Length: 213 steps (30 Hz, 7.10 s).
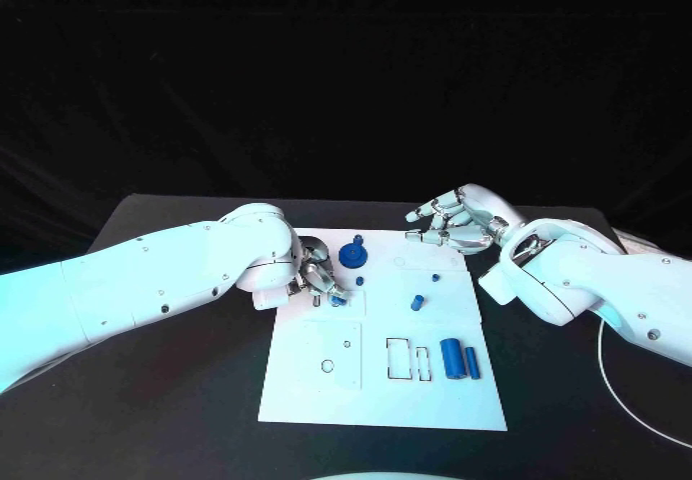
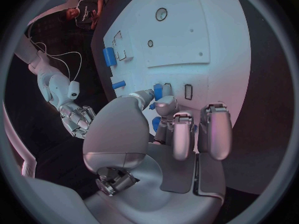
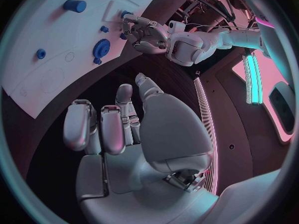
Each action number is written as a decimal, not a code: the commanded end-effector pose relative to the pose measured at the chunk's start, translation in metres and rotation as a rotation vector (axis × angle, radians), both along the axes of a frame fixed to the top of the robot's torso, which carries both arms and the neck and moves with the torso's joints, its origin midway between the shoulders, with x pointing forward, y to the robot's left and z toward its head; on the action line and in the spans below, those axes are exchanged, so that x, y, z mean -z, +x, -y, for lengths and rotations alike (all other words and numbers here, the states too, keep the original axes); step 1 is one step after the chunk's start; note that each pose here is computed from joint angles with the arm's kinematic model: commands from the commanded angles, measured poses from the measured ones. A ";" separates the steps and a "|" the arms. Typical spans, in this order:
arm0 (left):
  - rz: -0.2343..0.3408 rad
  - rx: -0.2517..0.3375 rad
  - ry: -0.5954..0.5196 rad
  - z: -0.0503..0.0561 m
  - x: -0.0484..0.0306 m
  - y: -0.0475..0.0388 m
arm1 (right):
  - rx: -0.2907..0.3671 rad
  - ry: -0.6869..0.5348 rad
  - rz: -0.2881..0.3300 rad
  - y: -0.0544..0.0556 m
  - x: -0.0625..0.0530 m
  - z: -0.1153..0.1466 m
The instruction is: Assemble the parts on the task board
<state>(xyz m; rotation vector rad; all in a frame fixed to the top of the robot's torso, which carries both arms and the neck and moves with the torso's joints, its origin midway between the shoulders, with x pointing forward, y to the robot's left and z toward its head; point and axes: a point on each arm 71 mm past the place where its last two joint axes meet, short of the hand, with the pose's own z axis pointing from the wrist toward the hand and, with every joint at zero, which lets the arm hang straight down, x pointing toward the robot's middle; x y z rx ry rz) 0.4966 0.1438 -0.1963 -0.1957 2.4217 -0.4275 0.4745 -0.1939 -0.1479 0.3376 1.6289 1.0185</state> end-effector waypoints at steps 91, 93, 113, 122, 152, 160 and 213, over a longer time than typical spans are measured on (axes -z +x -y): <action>0.026 0.126 0.169 0.014 0.0148 0.0027 | -0.042 -0.003 -0.032 -0.001 0.004 -0.005; 0.025 0.127 0.170 0.014 0.0151 0.0028 | -0.041 -0.002 -0.032 -0.001 0.004 -0.005; 0.024 0.123 0.169 0.010 0.0149 0.0027 | -0.040 0.007 -0.031 -0.001 0.004 -0.004; 0.051 0.091 0.147 0.004 0.0120 0.0033 | -0.037 0.009 -0.033 0.000 0.004 -0.003; 0.149 -0.072 0.073 -0.043 -0.0542 0.0473 | -0.037 0.004 -0.039 0.004 0.007 -0.006; 0.126 -0.072 0.128 -0.039 -0.0436 0.0635 | -0.041 0.004 -0.041 0.004 0.007 -0.007; 0.043 -0.048 0.190 -0.029 -0.0187 0.0698 | -0.051 0.001 -0.048 0.004 0.008 -0.010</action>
